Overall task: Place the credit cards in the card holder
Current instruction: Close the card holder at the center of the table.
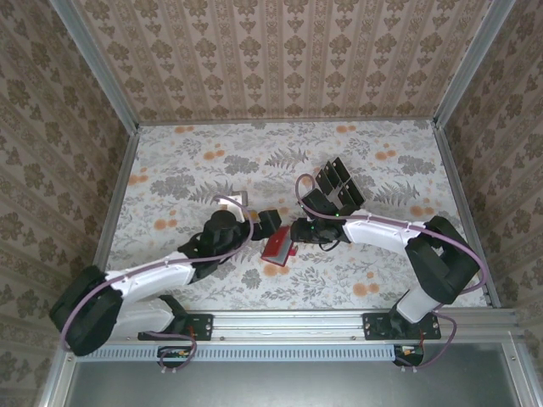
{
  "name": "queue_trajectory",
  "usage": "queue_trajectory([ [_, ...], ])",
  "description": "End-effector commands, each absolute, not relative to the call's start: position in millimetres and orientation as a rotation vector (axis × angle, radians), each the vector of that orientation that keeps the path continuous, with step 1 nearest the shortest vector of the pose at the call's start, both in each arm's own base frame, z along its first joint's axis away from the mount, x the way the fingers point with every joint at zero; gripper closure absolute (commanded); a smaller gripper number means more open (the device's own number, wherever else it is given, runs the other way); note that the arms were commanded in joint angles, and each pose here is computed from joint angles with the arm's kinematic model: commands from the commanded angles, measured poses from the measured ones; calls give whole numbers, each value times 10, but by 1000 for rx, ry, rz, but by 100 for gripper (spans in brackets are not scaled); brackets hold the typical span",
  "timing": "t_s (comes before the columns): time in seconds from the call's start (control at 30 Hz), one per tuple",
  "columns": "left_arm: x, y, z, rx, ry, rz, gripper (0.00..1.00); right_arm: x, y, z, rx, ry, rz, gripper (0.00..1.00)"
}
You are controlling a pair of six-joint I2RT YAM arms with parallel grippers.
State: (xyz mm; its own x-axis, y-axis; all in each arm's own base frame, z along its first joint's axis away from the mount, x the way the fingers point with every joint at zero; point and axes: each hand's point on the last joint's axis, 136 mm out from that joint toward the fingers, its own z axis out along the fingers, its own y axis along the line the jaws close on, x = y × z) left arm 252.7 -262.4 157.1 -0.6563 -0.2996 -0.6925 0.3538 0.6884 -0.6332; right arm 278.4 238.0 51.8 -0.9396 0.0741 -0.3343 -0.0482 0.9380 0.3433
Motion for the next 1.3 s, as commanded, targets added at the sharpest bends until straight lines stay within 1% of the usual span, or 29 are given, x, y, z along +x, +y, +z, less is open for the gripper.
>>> queue_trajectory([
  [0.0,2457,-2301,1302,96,2218,-752,0,2711,2189,637,61,2733,437,51],
  [0.1,2397,-2154,1226,139,2279,-643,0,2691,2199,739,69,2713,476,51],
  [0.23,2325,-2029,1064,180,2337,-551,0,2722,2359,806,50,2709,569,51],
  [0.5,2205,-1853,774,191,2399,-461,0,2808,2711,695,-15,2737,618,53],
  [0.63,2171,-1820,722,205,2410,-433,0,2804,2691,733,7,2715,607,54],
  [0.8,2128,-1862,689,249,2416,-422,0,2775,2559,897,39,2668,582,54],
  [0.97,2096,-1904,643,284,2425,-403,0,2796,2613,1002,13,2653,592,53],
  [1.03,2091,-1911,627,288,2427,-400,0,2817,2674,965,-10,2670,596,53],
  [1.13,2093,-1904,617,293,2429,-385,0,2821,2762,782,-52,2718,570,53],
  [1.27,2102,-1913,655,313,2421,-376,0,2772,2743,447,-64,2795,514,59],
])
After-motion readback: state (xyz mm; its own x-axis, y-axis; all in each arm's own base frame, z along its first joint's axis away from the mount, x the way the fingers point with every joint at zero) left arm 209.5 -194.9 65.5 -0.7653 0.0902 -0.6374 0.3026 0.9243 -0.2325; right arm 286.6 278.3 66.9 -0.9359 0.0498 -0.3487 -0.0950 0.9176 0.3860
